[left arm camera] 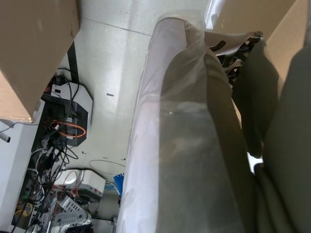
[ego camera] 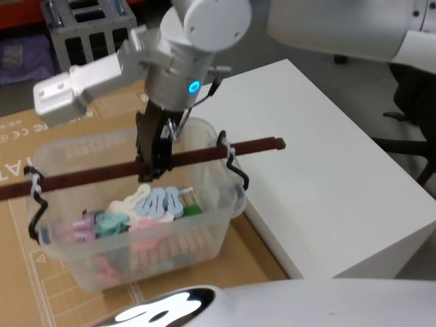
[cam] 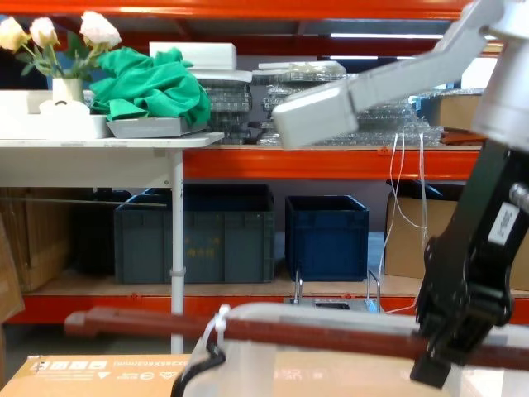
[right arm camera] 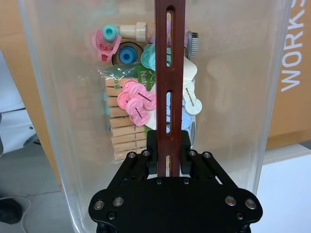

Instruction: Use one hand to grasp the basket and place it at the designated location.

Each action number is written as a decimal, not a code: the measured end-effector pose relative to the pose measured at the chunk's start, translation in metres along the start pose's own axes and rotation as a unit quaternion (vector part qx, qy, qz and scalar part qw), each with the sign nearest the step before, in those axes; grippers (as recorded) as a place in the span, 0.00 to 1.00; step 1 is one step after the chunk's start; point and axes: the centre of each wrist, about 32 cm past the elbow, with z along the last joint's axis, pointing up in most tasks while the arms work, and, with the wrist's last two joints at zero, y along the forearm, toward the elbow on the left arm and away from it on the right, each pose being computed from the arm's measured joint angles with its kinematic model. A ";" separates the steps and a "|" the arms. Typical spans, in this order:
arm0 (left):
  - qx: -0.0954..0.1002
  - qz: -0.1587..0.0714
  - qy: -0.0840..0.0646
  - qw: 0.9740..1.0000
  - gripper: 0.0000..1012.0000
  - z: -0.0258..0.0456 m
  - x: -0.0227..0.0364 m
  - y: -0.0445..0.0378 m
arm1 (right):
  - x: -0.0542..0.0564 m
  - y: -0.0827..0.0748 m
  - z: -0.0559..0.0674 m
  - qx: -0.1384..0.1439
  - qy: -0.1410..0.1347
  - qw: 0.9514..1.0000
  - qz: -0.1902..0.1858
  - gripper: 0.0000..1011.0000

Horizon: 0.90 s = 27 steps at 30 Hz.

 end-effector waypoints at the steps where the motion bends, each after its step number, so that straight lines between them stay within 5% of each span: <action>1: 0.000 0.000 0.000 1.000 0.00 0.0000 0.0000 0.0000 | -0.001 -0.002 -0.001 -0.001 0.003 1.000 -0.002 0.23; 14: 0.000 0.000 0.000 1.000 0.00 0.0000 0.0000 0.0000 | -0.008 -0.029 -0.022 -0.016 0.067 0.998 -0.004 0.23; 20: 0.000 0.000 0.000 1.000 0.00 0.0001 0.0000 0.0000 | -0.026 -0.048 -0.045 -0.037 0.145 0.989 -0.003 0.23; 27: 0.000 0.000 0.000 1.000 0.00 0.0000 0.0000 0.0000 | -0.047 -0.069 -0.065 -0.057 0.203 0.977 -0.014 0.23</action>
